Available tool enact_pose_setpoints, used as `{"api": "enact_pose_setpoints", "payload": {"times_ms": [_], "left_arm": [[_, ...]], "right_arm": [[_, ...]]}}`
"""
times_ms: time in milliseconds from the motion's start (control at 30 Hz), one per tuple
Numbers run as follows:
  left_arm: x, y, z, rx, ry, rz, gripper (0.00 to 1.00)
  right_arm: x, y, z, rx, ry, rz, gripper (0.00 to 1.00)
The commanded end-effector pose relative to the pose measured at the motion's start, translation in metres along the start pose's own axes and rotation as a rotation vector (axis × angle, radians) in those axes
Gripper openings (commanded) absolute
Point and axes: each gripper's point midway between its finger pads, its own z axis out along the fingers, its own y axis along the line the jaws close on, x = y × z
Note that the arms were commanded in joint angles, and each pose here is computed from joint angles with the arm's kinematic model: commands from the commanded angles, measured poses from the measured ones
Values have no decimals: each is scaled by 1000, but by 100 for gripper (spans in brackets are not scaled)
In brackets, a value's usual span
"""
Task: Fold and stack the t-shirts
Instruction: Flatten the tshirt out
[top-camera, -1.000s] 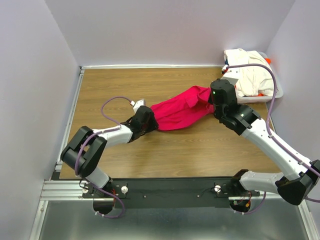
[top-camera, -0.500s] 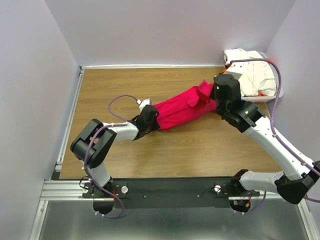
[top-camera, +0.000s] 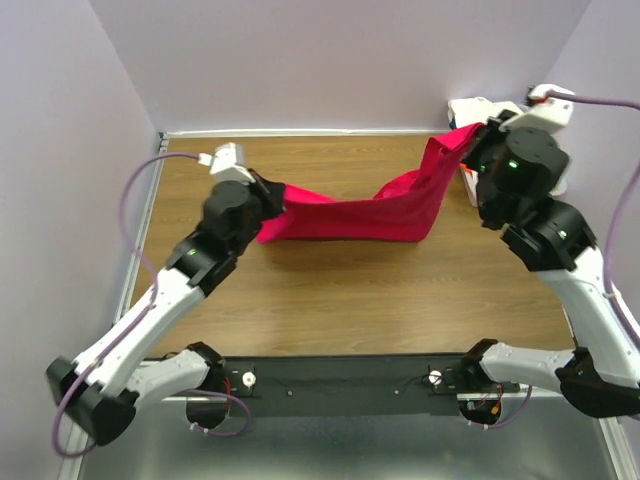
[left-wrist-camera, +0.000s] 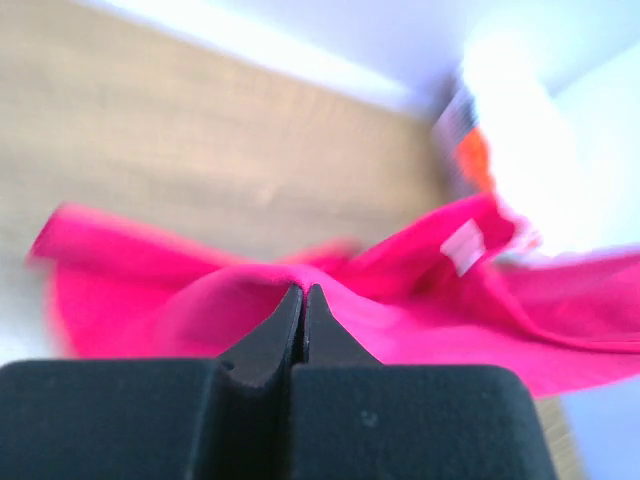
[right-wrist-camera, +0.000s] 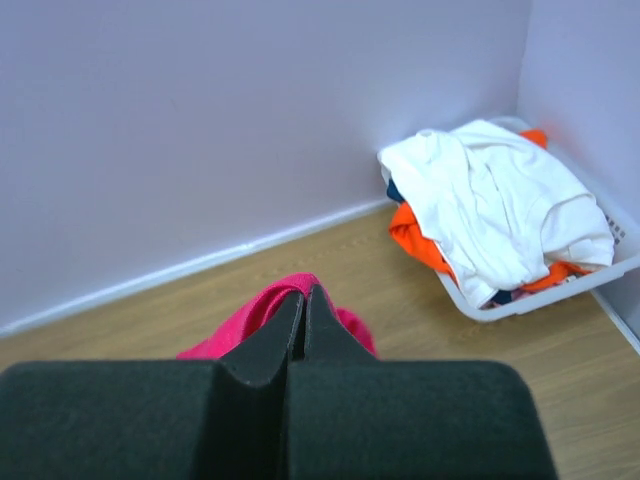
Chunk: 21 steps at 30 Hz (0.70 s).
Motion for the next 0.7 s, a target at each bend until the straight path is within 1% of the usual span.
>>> {"api": "enact_pose_setpoints", "payload": {"times_ms": [0,100,167,200,233,300,367,400,433,467,500,533,567,600,633,667], "left_arm": [[-49,13,-44,-90,-98,48,0],[-88,0,-66,-63,-183,54,0],[-103,1,-66,-91,-222,85,0],[-120,-2,-68,-96,-260,83,0],[-124,-6,-65,-90,-265,92,0],[-141,-4,-48,-114,-301,113,0],[-153,14,-22,-152,-312,123,0],[-170,8,-14,-120,-357,114,0],[-181,14,-5,-123,-376,114,0],[-202,23,13,-148,-429,102,0],[-208,14,24,-82,-420,123,0],[-219,12,32,-68,-439,140,0],[-225,22,57,-87,-443,153,0],[-252,2,54,-34,-491,166,0],[-254,5,76,-37,-473,193,0],[-263,0,80,-22,-484,204,0]], "right_arm": [[-65,-40,-38,5,-131,145,1],[-77,-33,-47,-74,-142,208,0],[-78,-21,-42,-100,-135,207,0],[-69,-4,-30,-112,-108,179,0],[-60,4,-22,-111,-89,156,1],[-49,21,-3,-90,-79,120,1],[-26,51,36,-72,-57,58,1],[-21,66,51,-115,-42,54,1],[-20,61,75,-91,-41,57,1],[-9,83,106,-131,-12,70,1],[-9,87,122,-141,-11,84,1],[-9,82,144,-125,-13,96,1],[-24,95,162,-150,-50,120,1],[-27,99,173,-153,-62,121,1],[-41,98,179,-152,-100,119,1],[-52,100,181,-155,-130,123,1]]}}
